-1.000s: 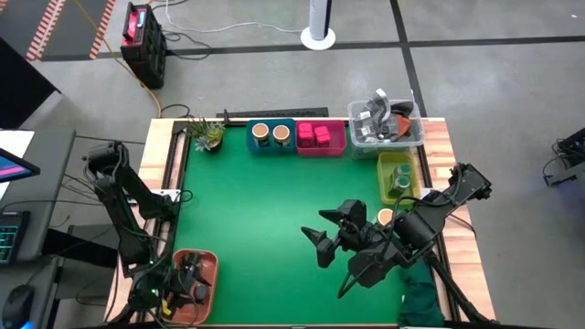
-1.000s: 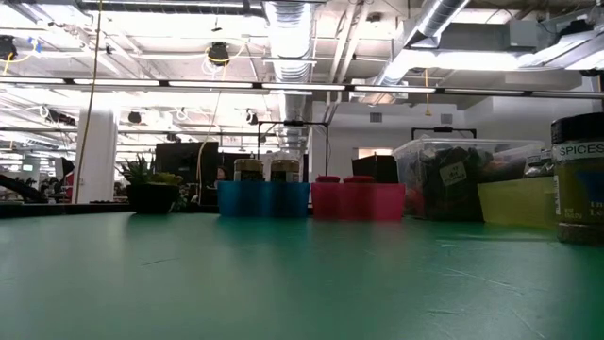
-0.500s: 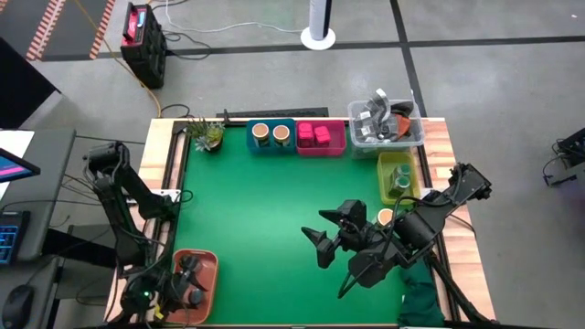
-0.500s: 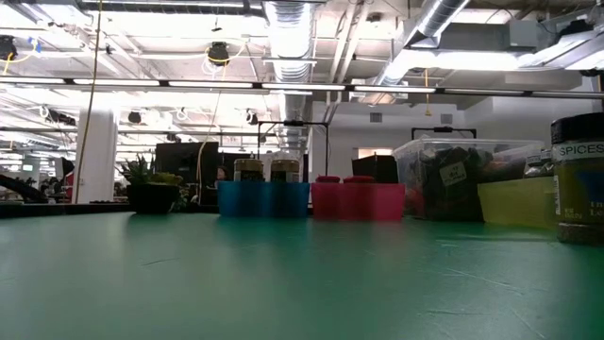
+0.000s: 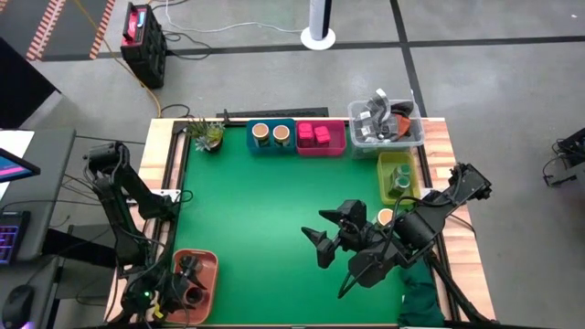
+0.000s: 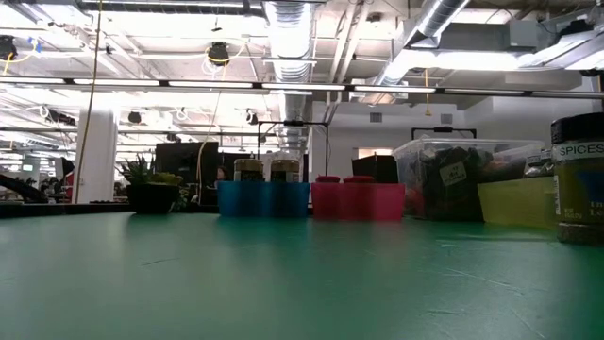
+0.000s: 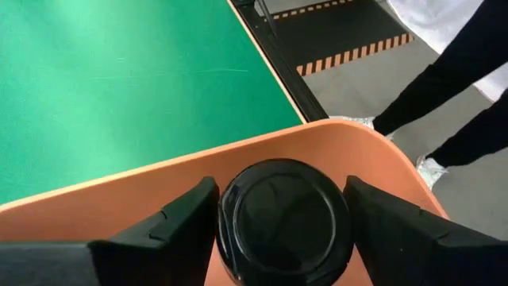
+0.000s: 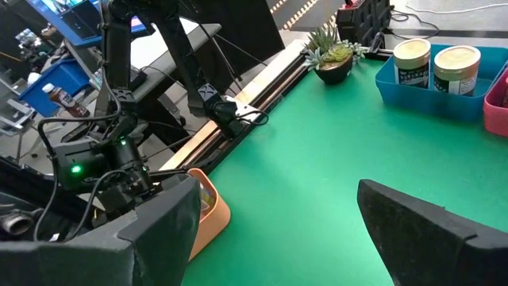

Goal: Sort spices by type
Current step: Adjust the orange spice bottle in the orange bin, then put the black spice bottle into the orange bin

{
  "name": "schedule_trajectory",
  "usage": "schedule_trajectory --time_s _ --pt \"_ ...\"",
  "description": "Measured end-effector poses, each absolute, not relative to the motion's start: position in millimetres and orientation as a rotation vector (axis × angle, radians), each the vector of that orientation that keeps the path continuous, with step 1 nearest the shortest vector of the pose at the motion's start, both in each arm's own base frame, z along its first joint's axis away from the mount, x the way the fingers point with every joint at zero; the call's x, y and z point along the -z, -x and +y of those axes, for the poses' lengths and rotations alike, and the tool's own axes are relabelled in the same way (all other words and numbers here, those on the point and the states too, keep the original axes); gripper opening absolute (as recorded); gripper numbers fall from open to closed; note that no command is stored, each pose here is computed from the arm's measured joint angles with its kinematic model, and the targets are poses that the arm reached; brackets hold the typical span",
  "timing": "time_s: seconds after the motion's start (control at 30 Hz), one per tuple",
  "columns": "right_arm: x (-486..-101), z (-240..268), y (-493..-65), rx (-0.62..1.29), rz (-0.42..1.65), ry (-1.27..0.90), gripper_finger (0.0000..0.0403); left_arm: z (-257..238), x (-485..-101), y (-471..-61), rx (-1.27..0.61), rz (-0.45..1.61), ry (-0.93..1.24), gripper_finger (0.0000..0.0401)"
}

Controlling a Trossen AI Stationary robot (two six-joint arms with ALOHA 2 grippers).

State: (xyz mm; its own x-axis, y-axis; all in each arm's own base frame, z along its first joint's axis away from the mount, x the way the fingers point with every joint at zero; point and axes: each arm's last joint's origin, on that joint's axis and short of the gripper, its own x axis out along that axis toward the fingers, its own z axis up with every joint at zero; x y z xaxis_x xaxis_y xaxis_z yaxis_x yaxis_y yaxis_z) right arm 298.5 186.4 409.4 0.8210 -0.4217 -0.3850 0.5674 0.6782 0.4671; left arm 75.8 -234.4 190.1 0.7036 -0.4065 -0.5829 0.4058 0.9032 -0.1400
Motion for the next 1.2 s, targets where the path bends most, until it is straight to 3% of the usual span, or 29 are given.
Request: schedule_trajectory --time_s 0.37,0.67,0.93,1.07,1.2 --pt "-408 186 -298 0.559 0.278 -0.631 0.0361 -227 -207 -74 0.489 0.628 0.075 0.0257" --pt "-381 173 -278 0.666 0.657 -0.682 0.0361 -206 -238 -72 0.503 0.577 0.214 0.0257" --pt "-367 161 -264 0.8 0.949 -0.728 0.0361 -173 -255 -89 0.346 0.557 0.402 0.0256" --pt "-347 160 -266 0.75 1.094 -0.607 0.0361 -156 -257 -98 0.234 0.569 0.492 0.0256" --pt "-332 167 -268 0.548 1.208 -0.403 0.0361 -147 -260 -102 0.21 0.577 0.538 0.0256"
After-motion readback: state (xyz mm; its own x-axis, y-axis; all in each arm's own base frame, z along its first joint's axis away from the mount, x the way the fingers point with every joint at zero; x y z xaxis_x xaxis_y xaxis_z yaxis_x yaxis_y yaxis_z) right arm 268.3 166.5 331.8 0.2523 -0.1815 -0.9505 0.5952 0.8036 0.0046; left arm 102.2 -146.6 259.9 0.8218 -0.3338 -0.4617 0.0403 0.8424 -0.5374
